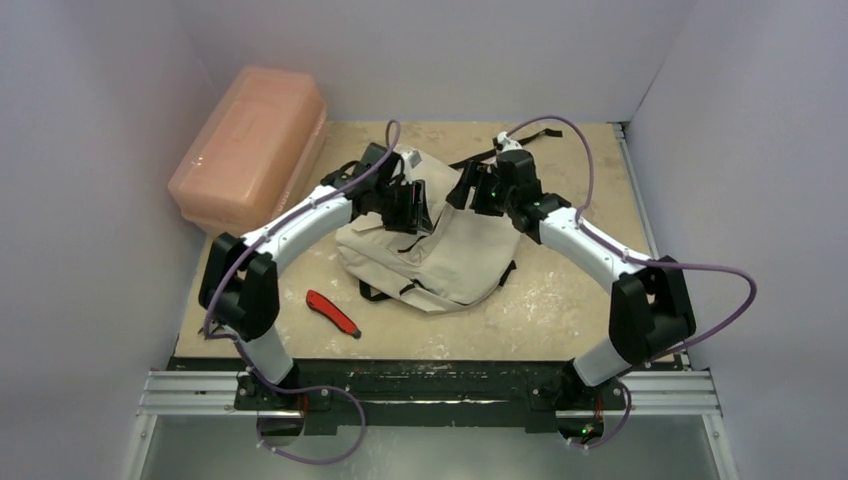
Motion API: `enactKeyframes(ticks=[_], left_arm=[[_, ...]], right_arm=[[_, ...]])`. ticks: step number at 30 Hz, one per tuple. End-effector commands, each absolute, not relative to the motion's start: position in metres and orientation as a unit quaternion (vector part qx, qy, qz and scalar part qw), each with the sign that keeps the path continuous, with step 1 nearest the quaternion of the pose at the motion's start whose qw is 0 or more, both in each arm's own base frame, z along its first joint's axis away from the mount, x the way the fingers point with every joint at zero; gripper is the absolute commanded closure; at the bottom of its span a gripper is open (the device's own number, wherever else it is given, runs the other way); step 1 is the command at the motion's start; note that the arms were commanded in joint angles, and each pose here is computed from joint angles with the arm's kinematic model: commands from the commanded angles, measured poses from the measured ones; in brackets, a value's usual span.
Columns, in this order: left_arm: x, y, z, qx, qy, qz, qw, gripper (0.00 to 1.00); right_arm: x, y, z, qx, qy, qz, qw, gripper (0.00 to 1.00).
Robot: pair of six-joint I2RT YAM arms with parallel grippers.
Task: Pack the student bag
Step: Zip the student bag at the center of the board.
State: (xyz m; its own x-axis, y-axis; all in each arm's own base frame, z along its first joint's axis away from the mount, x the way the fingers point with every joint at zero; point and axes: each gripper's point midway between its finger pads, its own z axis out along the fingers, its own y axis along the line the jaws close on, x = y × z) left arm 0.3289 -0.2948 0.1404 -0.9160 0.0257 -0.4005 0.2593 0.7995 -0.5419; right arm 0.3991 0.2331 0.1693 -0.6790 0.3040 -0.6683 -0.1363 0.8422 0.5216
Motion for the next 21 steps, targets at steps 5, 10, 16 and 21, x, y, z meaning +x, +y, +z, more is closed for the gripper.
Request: enactKeyframes(ticks=[5, 10, 16, 21], left_arm=[[0.306, -0.242, 0.228, 0.064, 0.891, -0.336, 0.299, 0.29], [0.284, -0.209, 0.231, 0.025, 0.888, -0.322, 0.328, 0.28], [0.259, -0.191, 0.230, -0.003, 0.878, -0.325, 0.351, 0.28], [0.245, -0.187, 0.225, -0.019, 0.868, -0.344, 0.358, 0.28]], right_arm=[[0.353, 0.238, 0.223, -0.157, 0.802, 0.249, 0.520, 0.25], [0.317, 0.282, 0.246, -0.324, 0.694, 0.235, 0.598, 0.23], [0.278, 0.329, 0.236, -0.559, 0.539, 0.166, 0.607, 0.12], [0.285, 0.341, 0.212, -0.621, 0.526, 0.123, 0.567, 0.17]])
